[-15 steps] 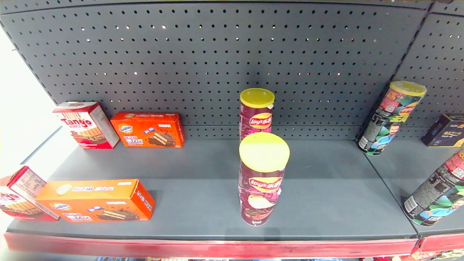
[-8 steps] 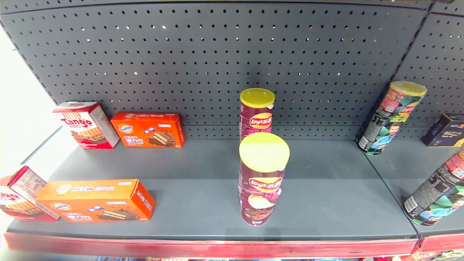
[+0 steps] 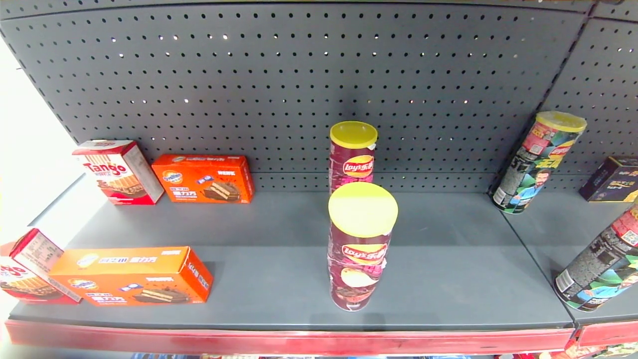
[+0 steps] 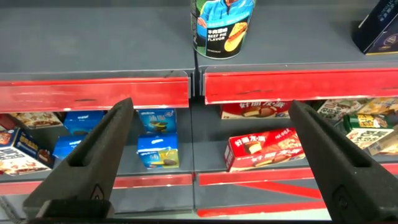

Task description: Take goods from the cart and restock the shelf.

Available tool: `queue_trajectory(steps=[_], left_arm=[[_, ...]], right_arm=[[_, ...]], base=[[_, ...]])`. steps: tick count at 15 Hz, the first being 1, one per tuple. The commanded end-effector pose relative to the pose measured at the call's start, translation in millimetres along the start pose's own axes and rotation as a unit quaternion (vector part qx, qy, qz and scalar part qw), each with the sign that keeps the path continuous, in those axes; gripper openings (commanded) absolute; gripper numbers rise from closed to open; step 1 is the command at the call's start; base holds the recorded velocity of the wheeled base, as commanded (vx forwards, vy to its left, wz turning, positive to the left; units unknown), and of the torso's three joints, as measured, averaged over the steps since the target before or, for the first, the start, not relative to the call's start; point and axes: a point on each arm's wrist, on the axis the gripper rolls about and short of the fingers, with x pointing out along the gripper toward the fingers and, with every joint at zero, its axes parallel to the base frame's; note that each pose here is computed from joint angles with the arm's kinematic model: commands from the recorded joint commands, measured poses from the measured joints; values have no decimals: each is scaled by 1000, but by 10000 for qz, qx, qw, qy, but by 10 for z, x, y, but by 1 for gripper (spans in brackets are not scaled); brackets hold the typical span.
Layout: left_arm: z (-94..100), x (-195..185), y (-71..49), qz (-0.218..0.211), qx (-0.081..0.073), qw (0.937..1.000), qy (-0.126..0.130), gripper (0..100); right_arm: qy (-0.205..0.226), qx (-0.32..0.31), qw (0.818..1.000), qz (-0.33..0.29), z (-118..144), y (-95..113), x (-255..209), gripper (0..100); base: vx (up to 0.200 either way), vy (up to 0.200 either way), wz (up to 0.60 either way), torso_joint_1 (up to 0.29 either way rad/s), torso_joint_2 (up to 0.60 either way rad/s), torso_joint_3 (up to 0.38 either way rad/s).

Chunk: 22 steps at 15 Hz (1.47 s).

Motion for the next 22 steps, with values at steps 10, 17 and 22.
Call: queue_trajectory(steps=[10,17,22], left_arm=[[-45,-72,78,1566,12,9872,-314,100],[-95,-63,-10,-369,94,9992,-126,100],[-99,-61,-5,-233,-68,9996,-120,100]], right_arm=[[16,-2,10000,0,0,0,2,100],[16,-2,10000,0,0,0,2,100],[-322,5,9992,237,-17,-11,-47,100]], base=[[0,0,0,0,0,0],[0,0,0,0,0,0],[0,0,0,0,0,0]])
